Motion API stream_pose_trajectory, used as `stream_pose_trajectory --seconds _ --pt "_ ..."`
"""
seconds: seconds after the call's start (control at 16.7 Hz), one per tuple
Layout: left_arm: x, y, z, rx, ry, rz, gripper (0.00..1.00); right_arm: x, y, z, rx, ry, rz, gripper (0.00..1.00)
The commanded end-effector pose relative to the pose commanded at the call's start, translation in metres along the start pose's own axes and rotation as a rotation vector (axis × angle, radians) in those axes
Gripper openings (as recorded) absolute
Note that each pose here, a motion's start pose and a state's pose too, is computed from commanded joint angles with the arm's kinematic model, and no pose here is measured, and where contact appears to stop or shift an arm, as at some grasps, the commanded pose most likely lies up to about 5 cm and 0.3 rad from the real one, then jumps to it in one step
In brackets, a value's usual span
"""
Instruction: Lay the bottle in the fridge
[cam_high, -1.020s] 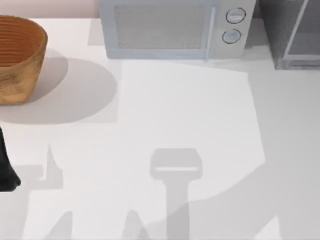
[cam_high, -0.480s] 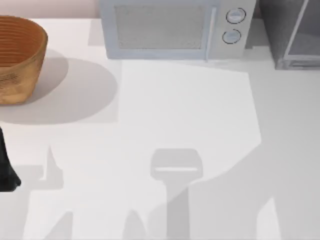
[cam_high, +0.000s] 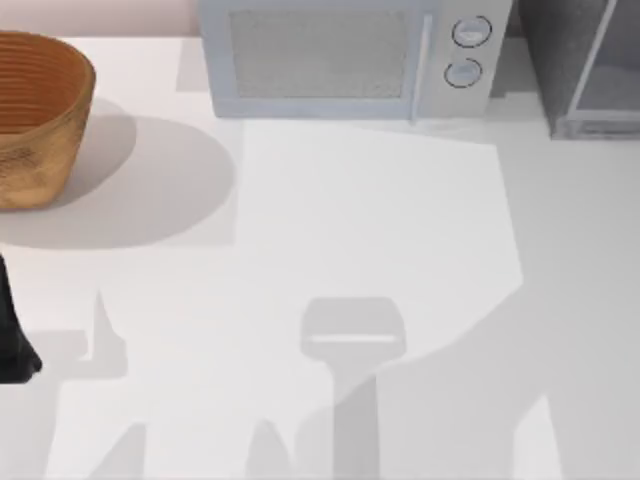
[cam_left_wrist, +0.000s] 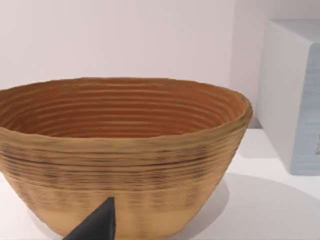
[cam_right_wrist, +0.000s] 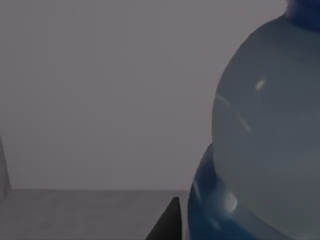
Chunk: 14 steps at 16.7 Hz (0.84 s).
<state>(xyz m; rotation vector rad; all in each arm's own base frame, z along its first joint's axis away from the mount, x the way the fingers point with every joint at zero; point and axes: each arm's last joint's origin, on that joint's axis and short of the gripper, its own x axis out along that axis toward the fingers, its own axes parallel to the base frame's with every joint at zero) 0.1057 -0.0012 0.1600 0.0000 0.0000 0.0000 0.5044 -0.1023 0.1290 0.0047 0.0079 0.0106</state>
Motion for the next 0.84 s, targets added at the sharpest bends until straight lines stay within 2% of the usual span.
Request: stream_pose_trajectory --seconds 0.48,0.84 --pt "0.0000 0.0000 0.0000 0.000 0.000 0.000 1.00 0.0000 0.0000 0.0000 0.000 0.000 0.000 0.98" --pt "0.0000 0.0000 0.0000 0.000 0.000 0.000 1.00 0.0000 0.0000 0.0000 0.000 0.000 0.000 1.00"
